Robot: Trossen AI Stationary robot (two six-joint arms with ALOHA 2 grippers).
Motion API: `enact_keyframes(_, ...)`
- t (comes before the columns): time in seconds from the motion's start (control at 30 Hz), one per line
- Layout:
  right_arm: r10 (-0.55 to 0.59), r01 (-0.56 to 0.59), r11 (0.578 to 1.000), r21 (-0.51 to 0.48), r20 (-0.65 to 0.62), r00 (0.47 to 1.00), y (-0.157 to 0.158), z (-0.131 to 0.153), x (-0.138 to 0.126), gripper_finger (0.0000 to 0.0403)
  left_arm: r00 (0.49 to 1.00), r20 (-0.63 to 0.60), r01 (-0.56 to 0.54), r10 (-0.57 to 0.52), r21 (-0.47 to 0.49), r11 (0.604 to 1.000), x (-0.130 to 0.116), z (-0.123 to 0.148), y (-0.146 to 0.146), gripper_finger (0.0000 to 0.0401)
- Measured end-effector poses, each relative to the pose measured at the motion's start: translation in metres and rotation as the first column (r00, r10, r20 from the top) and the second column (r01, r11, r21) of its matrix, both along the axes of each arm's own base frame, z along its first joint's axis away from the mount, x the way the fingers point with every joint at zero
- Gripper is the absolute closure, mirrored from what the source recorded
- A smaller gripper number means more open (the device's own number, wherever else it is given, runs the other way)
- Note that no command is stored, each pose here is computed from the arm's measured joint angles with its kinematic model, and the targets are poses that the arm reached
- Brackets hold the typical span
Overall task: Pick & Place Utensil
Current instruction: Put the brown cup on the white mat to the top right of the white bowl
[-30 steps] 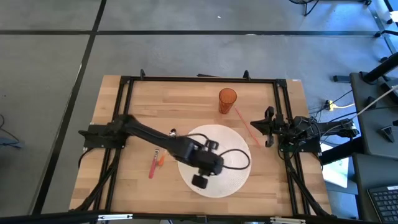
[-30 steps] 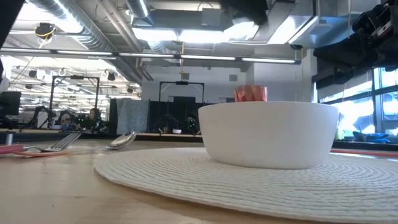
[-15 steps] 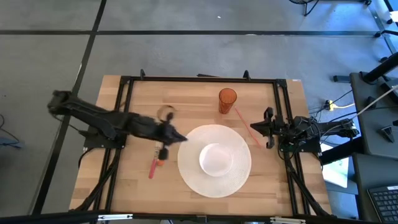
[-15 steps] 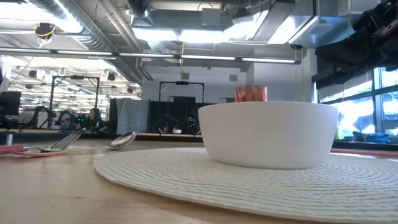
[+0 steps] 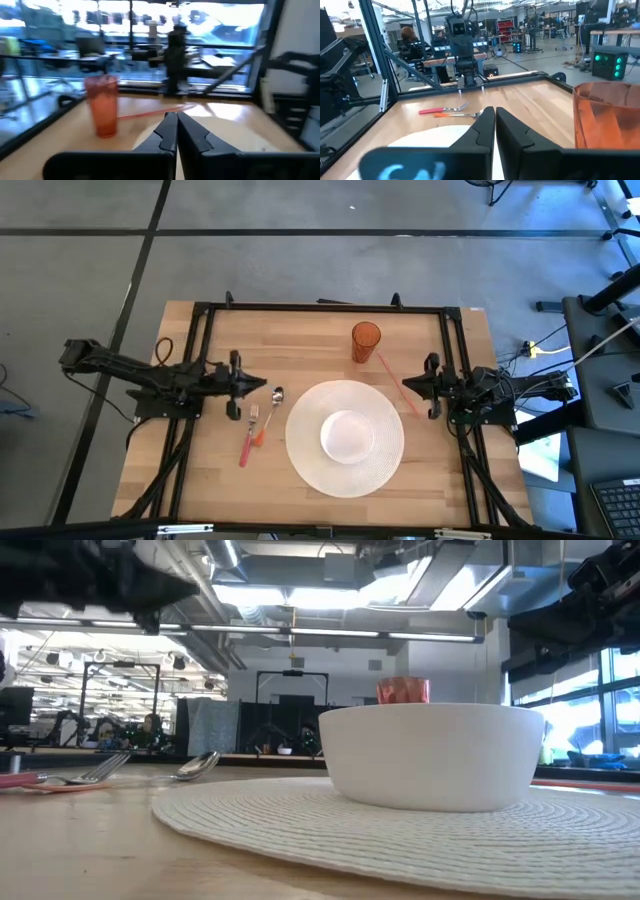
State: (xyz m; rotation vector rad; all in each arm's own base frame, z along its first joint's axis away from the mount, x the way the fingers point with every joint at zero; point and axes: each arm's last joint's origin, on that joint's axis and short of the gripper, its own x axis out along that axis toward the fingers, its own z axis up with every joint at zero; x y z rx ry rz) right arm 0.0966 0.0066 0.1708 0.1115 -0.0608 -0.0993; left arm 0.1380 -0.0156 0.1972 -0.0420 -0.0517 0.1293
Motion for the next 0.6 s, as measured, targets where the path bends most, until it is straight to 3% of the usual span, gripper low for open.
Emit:
enact_keyframes(0.27, 0.016, -0.016, 1.0, -0.016, -0.013, 1.0, 0.001, -0.001, 0.001, 0.0386, 0.998, 0.049, -0.047, 0.043, 0.089, 0.995, -0.008, -0.02, 0.002, 0.0399)
enact_keyframes(0.4, 0.016, -0.017, 0.999, -0.029, -0.025, 1.0, 0.001, -0.002, 0.001, 0.0386, 0.997, 0.057, -0.064, 0.057, 0.122, 0.99, -0.008, -0.018, 0.003, 0.04)
enact_keyframes(0.6, -0.005, 0.004, 1.0, -0.022, -0.022, 1.0, 0.0, -0.002, 0.001, 0.0398, 0.984, 0.069, -0.173, 0.162, 0.199, 0.965, -0.008, -0.016, 0.008, 0.0399)
